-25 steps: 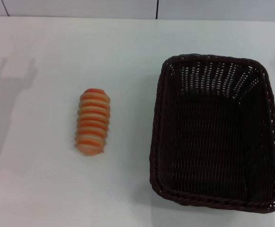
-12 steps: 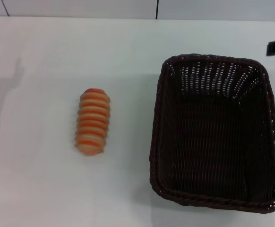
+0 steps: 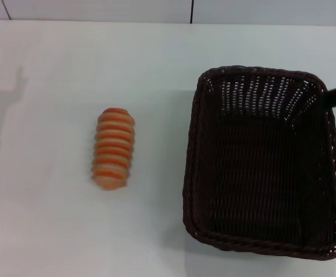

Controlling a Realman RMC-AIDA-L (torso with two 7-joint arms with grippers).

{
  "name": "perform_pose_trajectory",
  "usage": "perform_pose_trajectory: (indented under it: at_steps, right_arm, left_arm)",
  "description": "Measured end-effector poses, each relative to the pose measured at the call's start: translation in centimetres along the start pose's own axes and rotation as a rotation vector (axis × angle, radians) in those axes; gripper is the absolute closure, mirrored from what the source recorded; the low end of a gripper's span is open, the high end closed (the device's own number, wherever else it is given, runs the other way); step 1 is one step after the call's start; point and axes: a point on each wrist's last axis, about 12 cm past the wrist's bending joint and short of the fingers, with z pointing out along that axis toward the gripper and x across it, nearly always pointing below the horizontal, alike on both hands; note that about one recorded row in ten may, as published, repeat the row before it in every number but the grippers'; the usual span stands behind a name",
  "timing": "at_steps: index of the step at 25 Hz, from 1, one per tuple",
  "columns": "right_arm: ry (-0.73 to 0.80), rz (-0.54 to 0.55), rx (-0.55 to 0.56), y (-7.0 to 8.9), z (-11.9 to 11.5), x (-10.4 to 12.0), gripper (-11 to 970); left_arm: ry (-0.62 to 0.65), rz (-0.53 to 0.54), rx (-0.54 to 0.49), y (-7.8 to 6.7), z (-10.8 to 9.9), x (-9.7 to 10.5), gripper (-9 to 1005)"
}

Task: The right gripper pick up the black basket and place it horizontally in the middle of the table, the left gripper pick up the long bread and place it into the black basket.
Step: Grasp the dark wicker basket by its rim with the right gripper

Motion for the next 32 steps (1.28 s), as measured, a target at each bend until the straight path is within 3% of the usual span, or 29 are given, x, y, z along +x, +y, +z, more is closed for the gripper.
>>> perform_pose_trajectory:
  at_steps: [9,32]
  right_arm:
    - [0.066,0.001,0.021,-0.2,1.0,0.9,330]
    - [0.165,-0.029,-0.002,1.2,4.3,2.6,330]
  left_arm:
    - [0.0,0.0,-0.01,0.1,0.3,0.0,194]
    - [0.002,0.003,-0.009,0.2,0.0,0.0,195]
